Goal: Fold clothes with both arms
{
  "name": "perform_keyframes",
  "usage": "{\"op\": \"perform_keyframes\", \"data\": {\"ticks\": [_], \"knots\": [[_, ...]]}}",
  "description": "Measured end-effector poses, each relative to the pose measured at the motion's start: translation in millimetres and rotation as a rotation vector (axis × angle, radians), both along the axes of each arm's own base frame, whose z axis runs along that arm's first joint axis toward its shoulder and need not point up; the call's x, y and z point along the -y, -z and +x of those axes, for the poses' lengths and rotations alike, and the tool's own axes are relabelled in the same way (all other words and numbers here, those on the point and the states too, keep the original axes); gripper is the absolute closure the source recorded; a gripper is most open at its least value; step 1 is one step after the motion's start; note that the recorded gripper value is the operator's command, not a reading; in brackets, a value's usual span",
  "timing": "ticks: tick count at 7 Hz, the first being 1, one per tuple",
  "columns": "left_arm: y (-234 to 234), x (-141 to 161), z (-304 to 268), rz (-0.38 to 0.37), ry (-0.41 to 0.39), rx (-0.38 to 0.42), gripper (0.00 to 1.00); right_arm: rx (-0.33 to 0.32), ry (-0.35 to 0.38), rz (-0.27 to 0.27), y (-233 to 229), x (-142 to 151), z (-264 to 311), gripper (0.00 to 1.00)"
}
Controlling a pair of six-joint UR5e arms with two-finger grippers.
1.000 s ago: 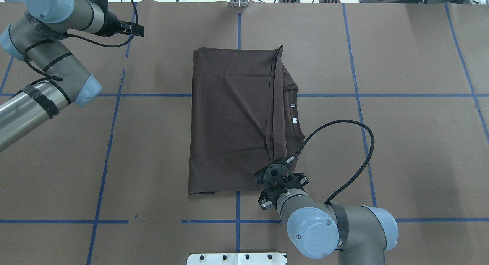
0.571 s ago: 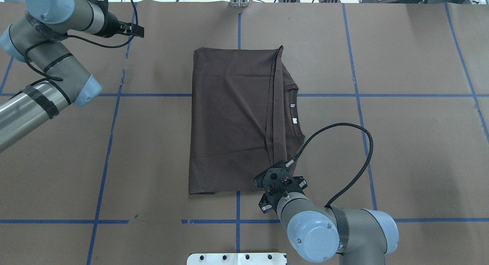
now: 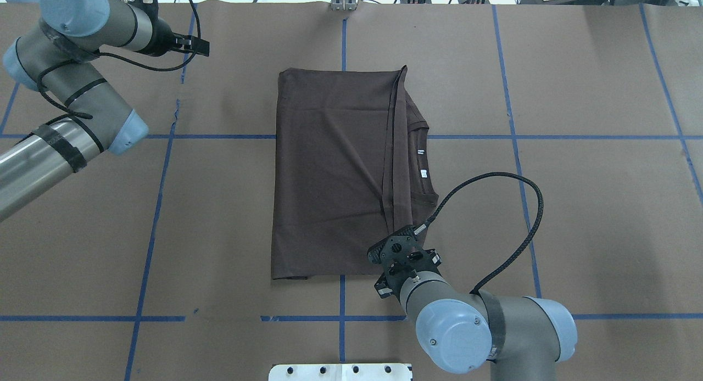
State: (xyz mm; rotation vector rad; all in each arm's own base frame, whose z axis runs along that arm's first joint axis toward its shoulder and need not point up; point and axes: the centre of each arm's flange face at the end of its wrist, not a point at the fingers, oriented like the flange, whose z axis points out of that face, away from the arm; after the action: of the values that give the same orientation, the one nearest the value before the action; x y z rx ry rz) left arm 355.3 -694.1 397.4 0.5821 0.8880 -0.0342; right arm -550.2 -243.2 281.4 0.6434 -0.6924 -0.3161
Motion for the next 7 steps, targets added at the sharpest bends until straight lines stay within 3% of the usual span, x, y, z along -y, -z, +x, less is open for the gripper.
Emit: {"op": "perform_keyframes", "data": {"ticks": [2, 3, 4, 5, 7], "knots": [[0, 0, 0, -0.001, 0.000, 0.000, 0.00, -0.020, -0.033, -0.030, -30, 1, 34, 1.00], [-1, -1, 1, -0.001, -0.001, 0.000, 0.00, -0.021, -0.079, -0.082, -51, -3, 50, 1.00], [-1, -1, 2, -0.001, -0.003, 0.001, 0.00, -0.011, -0.124, -0.135, -66, -8, 57, 0.82], [-1, -2, 2, -0.002, -0.003, 0.001, 0.00, 0.001, -0.153, -0.170, -72, -13, 58, 0.01], [-1, -2, 2, -0.002, -0.003, 0.000, 0.00, 0.045, -0.176, -0.209, -65, -18, 57, 0.00]]}}
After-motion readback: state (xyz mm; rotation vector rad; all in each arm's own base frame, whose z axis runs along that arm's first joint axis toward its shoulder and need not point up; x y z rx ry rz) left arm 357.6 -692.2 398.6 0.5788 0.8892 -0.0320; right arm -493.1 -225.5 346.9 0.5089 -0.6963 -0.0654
